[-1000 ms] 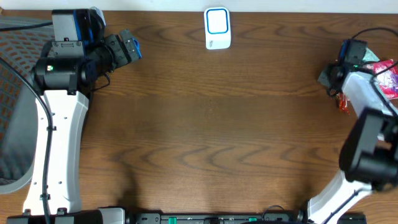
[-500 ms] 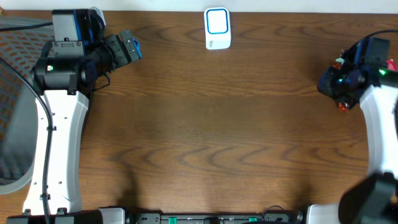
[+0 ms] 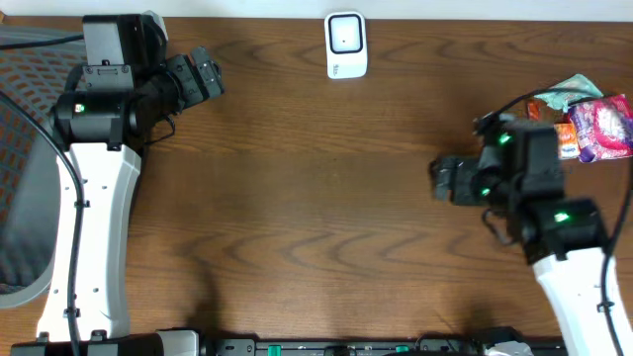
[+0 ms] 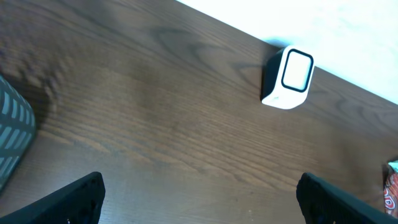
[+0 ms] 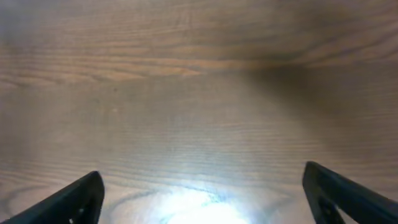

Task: Scan the item barcode

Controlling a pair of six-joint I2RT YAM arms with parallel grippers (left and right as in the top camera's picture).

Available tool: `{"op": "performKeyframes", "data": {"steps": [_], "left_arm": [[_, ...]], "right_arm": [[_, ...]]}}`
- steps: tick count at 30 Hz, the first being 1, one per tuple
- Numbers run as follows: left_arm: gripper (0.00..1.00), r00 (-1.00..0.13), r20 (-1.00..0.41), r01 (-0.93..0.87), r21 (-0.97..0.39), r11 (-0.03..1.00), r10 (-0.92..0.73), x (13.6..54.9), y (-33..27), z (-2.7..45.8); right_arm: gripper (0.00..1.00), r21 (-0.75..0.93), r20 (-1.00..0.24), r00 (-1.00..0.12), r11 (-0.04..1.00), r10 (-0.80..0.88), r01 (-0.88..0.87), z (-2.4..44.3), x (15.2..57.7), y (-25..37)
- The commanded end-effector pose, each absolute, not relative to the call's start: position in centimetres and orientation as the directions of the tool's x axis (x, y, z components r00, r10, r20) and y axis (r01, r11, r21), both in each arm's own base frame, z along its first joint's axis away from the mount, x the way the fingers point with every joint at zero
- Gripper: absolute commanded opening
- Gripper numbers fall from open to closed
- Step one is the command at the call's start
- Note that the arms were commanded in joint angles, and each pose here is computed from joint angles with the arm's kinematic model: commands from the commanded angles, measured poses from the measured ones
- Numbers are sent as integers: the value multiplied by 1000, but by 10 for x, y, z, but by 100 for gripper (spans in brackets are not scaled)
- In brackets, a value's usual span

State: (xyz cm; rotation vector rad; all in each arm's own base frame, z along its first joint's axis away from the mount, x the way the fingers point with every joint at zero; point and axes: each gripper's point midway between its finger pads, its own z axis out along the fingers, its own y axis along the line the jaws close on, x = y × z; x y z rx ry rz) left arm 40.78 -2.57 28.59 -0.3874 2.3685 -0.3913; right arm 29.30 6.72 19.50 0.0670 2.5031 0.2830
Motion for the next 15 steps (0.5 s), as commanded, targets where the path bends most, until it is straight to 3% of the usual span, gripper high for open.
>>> {"op": "performKeyframes", "data": {"steps": [1,10,15], "left_arm": [[98,-718,-588,-169,-371,913,-372,409,-24,283],[98,-718,-588,-169,-371,913,-372,409,-24,283],[98,-718,-588,-170,-371,913,-372,409,-24,283]], "right_arm": [[99,246,-530,-825,967,195,70,173,286,72],[99,220,-389,-894,965,222,144,129,256,69],[99,222,-381,-898,964,221,143,128,255,69]]}}
